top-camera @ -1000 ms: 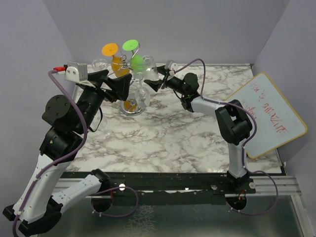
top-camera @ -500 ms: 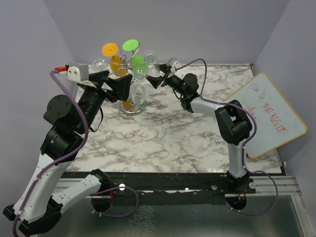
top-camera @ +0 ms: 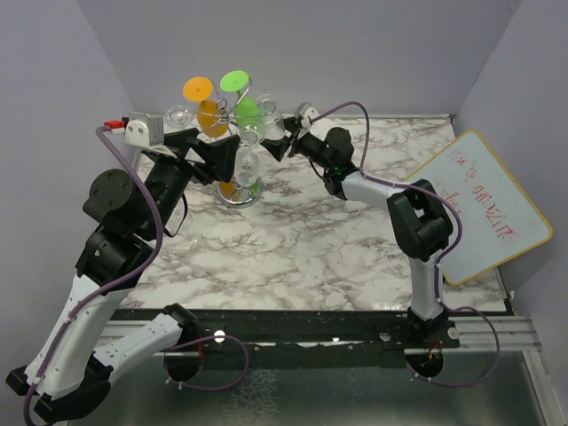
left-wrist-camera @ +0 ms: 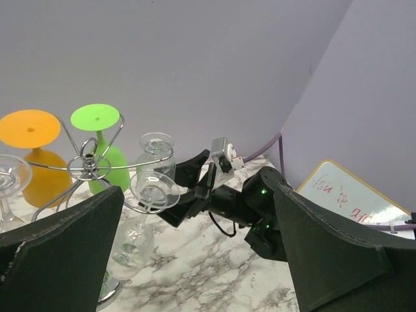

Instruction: Place the wine glass upside down on the wine glass rack

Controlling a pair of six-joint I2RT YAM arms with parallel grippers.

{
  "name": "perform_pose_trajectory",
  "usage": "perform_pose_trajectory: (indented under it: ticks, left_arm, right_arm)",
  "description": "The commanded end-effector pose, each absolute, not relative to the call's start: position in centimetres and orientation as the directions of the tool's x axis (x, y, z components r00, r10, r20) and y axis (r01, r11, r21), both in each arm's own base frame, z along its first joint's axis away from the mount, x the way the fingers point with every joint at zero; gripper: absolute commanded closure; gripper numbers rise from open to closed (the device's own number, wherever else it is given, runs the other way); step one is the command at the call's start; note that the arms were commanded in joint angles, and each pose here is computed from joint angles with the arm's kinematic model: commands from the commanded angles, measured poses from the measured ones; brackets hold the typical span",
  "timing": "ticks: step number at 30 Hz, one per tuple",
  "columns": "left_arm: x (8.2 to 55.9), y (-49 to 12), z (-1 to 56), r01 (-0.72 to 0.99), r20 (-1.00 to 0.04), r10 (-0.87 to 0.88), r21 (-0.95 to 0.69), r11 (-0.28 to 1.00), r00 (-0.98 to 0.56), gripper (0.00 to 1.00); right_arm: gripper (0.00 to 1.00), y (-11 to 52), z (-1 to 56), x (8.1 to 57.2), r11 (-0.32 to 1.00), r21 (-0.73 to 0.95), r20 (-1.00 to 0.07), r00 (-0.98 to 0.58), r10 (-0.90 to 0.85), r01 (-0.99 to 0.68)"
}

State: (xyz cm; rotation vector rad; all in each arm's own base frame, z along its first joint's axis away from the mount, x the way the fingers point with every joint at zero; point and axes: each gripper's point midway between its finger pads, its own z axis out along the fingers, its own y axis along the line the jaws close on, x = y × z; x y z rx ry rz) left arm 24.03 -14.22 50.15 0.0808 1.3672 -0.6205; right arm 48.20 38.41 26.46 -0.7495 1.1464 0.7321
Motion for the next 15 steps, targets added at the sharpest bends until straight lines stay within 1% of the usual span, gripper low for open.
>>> perform_pose_trajectory:
  ticks: [1, 3, 5, 10, 15]
  left_arm:
    - [24.0, -13.8, 50.0, 0.444, -0.925, -0.372, -0.303, 0.843, 0.075, 0.01]
    - [24.1, -13.8, 49.8, 0.441, -0.926, -0.370, -0.302, 0.845, 0.073, 0.01]
    - [24.1, -13.8, 49.5, 0.438, -0.929, -0.364, -0.300, 0.847, 0.069, 0.01]
    - [24.1, -13.7, 49.3, 0.435, -0.939, -0.337, -0.278, 0.856, 0.062, 0.01]
    - [24.0, -13.2, 48.9, 0.415, -0.948, -0.313, -0.262, 0.872, 0.059, 0.01]
  right_arm:
    - [0.63, 38.8, 29.0, 47.9, 0.524, -0.182, -0.948, 0.290, 0.131, -0.832]
    - [0.55, 38.8, 28.9, 47.4, 0.514, -0.184, -0.949, 0.288, 0.131, -0.838]
    - [0.49, 38.6, 28.8, 47.1, 0.513, -0.185, -0.948, 0.289, 0.131, -0.838]
    - [0.42, 38.1, 29.3, 46.2, 0.513, -0.183, -0.946, 0.292, 0.140, -0.839]
    - [0.29, 37.7, 29.5, 45.5, 0.512, -0.177, -0.946, 0.289, 0.147, -0.841]
